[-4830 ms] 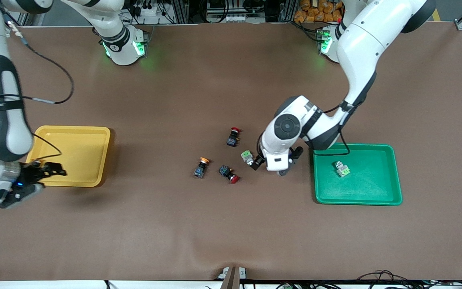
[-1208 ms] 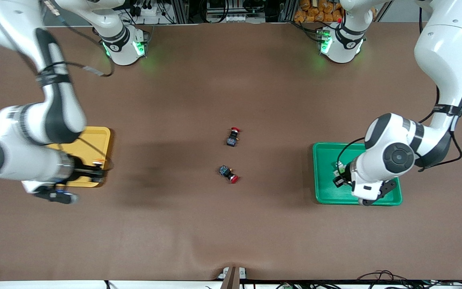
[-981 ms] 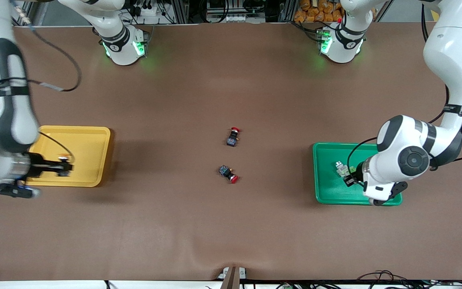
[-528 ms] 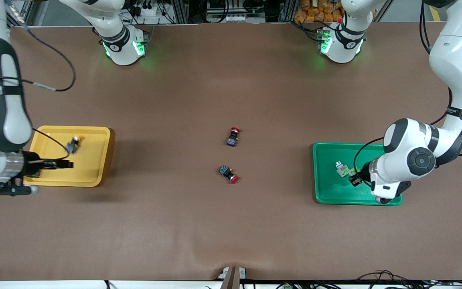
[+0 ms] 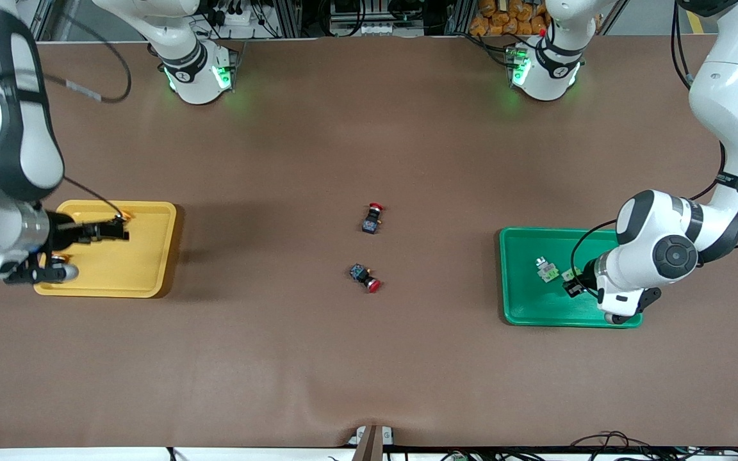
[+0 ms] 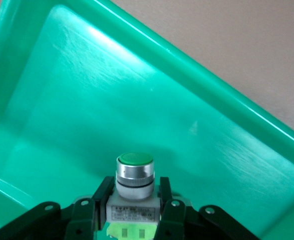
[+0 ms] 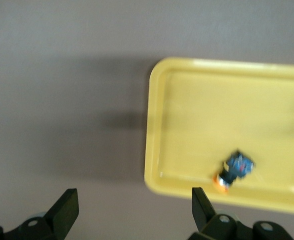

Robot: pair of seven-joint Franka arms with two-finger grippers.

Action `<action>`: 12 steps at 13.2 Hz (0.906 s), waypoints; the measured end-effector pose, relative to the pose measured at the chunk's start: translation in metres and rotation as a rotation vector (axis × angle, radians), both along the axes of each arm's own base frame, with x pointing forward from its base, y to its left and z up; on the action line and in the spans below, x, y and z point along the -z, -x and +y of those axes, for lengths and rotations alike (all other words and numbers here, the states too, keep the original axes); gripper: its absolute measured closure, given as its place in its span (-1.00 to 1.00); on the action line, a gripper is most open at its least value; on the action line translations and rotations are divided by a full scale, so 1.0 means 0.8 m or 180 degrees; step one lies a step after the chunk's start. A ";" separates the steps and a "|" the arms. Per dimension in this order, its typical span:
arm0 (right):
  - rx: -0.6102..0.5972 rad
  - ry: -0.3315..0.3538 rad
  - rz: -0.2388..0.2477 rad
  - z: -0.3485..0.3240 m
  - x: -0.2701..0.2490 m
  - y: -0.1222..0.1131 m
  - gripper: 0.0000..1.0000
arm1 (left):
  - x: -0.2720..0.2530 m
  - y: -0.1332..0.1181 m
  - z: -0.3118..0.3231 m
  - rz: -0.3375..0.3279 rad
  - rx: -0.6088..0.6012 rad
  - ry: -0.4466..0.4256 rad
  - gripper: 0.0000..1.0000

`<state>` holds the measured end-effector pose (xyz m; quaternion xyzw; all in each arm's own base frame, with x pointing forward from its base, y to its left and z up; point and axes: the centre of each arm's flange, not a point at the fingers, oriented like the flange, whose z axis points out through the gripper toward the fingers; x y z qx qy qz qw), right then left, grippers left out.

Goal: Place green and yellow buttons in trays

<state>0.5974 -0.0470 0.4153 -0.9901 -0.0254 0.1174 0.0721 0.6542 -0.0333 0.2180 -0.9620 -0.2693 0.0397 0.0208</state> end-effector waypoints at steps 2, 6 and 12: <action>0.0088 0.0025 0.0025 0.009 -0.068 0.021 -1.00 | 0.002 0.000 0.013 -0.0005 0.0096 -0.0018 0.07; 0.0121 0.0076 -0.0208 0.016 -0.225 0.056 -1.00 | -0.004 -0.003 0.043 -0.0032 0.0240 -0.0009 -0.81; 0.0119 0.0212 -0.0316 0.035 -0.299 0.110 -1.00 | -0.074 -0.005 0.044 -0.0063 0.0387 -0.0206 -1.00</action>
